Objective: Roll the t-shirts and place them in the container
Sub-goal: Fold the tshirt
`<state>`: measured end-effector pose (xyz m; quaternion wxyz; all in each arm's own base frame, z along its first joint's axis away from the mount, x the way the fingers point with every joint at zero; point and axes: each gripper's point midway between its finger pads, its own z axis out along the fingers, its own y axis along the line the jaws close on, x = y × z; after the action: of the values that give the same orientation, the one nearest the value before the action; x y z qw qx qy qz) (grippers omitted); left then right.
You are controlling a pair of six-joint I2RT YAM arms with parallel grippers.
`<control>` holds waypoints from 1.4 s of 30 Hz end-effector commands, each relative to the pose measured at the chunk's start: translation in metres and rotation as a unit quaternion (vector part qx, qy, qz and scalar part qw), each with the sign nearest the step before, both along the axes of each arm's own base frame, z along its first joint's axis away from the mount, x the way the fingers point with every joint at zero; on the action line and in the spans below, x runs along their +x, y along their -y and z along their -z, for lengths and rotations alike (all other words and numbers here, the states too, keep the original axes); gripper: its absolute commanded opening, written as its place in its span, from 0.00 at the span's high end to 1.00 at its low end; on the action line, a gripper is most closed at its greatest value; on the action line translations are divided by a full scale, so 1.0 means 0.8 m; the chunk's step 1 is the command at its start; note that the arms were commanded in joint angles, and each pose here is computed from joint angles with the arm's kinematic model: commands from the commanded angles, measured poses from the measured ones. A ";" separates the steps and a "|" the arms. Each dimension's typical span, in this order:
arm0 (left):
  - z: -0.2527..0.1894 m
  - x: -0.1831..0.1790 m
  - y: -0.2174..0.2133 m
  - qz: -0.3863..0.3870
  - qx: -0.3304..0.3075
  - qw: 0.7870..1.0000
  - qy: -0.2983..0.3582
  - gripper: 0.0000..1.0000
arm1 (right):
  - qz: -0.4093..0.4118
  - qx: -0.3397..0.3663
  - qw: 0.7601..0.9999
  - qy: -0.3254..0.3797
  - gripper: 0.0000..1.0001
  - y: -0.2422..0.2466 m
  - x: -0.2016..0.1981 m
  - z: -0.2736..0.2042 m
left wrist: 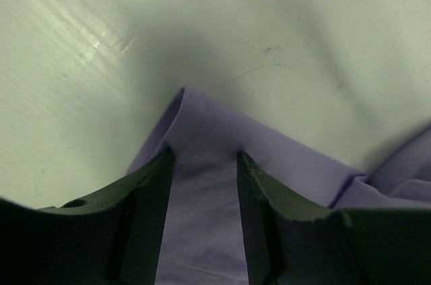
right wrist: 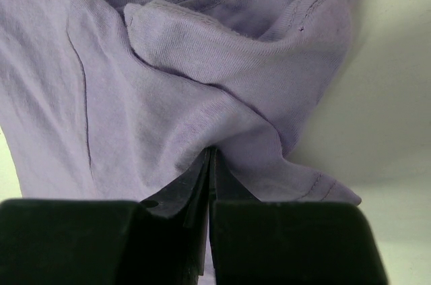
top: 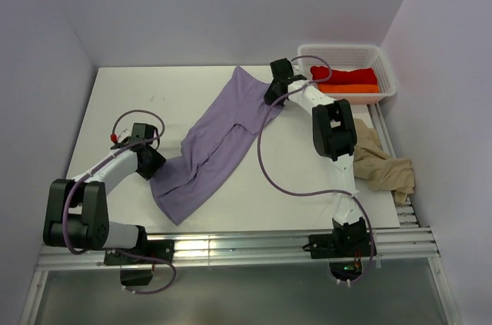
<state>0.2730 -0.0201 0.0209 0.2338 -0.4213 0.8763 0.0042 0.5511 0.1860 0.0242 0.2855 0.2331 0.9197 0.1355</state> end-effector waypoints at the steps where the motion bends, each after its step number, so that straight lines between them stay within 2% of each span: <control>1: 0.014 -0.012 0.004 0.012 -0.008 1.000 -0.015 0.52 | 0.004 -0.002 1.000 0.015 0.95 0.009 0.010 -0.010; 3: 0.021 -0.015 0.003 0.013 -0.006 1.000 -0.024 0.54 | 0.006 0.003 1.000 0.015 0.95 0.007 0.010 -0.009; 4: 0.027 -0.020 0.000 0.011 0.000 0.999 -0.034 0.61 | 0.007 0.004 1.000 0.016 0.95 0.007 0.009 -0.007; 5: 0.028 -0.021 -0.002 0.008 0.001 0.999 -0.037 0.72 | 0.007 0.007 1.000 0.016 0.96 0.006 0.010 -0.006; 6: 0.029 -0.022 -0.002 0.006 0.000 0.999 -0.039 0.99 | 0.006 0.011 1.000 0.016 0.96 0.004 0.010 -0.005; 16: 0.013 -0.071 0.005 -0.023 -0.036 0.998 -0.035 1.00 | 0.016 0.009 0.999 0.027 0.99 0.005 0.032 -0.012; 18: 0.005 -0.075 0.025 -0.013 -0.057 0.998 -0.020 1.00 | 0.020 0.012 0.999 0.031 0.99 0.006 0.038 -0.015; 24: -0.004 -0.108 0.068 0.032 -0.088 0.995 -0.037 1.00 | 0.025 0.036 0.998 0.036 0.99 0.003 0.055 -0.018; 26: -0.006 -0.115 0.080 0.055 -0.091 0.994 -0.039 0.99 | 0.015 0.045 0.998 0.036 0.98 -0.002 0.057 -0.020; 29: -0.029 -0.102 0.083 0.058 -0.087 0.994 -0.020 1.00 | 0.008 0.051 0.997 0.050 0.96 -0.005 0.060 -0.039; 31: -0.039 -0.105 0.068 0.048 -0.054 0.997 -0.028 0.99 | -0.005 0.050 0.997 0.058 0.91 -0.007 0.059 -0.052; 32: -0.053 -0.100 0.065 0.047 -0.046 0.998 -0.018 0.95 | -0.016 0.054 0.997 0.060 0.89 -0.010 0.056 -0.058; 34: -0.062 -0.106 0.055 0.039 -0.031 0.998 -0.024 0.89 | -0.045 0.058 0.994 0.082 0.75 -0.013 0.052 -0.089; 35: -0.067 -0.106 0.052 0.036 -0.026 0.999 -0.021 0.72 | -0.059 0.065 0.992 0.087 0.67 -0.018 0.046 -0.099; 36: -0.081 -0.102 0.050 0.029 -0.026 0.999 -0.005 0.67 | -0.080 0.074 0.990 0.089 0.58 -0.021 0.037 -0.098; 37: -0.087 -0.105 0.044 0.022 -0.016 1.000 -0.004 0.61 | -0.090 0.085 0.986 0.114 0.55 -0.024 0.029 -0.135; 38: -0.097 -0.101 0.038 0.010 -0.007 1.000 0.012 0.44 | -0.097 0.088 0.987 0.097 0.51 -0.024 0.009 -0.118; 39: -0.109 -0.090 0.040 0.015 -0.010 0.999 0.031 0.42 | -0.101 0.096 0.983 0.118 0.46 -0.025 0.006 -0.134; 40: -0.118 -0.082 0.041 0.021 -0.010 0.999 0.047 0.36 | -0.104 0.098 0.980 0.136 0.45 -0.025 -0.005 -0.162; 41: -0.125 -0.074 0.043 0.033 -0.010 0.998 0.054 0.35 | -0.105 0.098 0.980 0.139 0.45 -0.024 -0.015 -0.169; 42: -0.138 -0.057 0.047 0.043 -0.016 0.997 0.069 0.35 | -0.104 0.092 0.983 0.122 0.44 -0.021 -0.032 -0.152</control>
<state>0.2052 -0.0628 0.1032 0.2458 -0.3986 0.8824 -0.0452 0.5286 0.1950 0.0667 0.2803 0.1846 0.9146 0.2257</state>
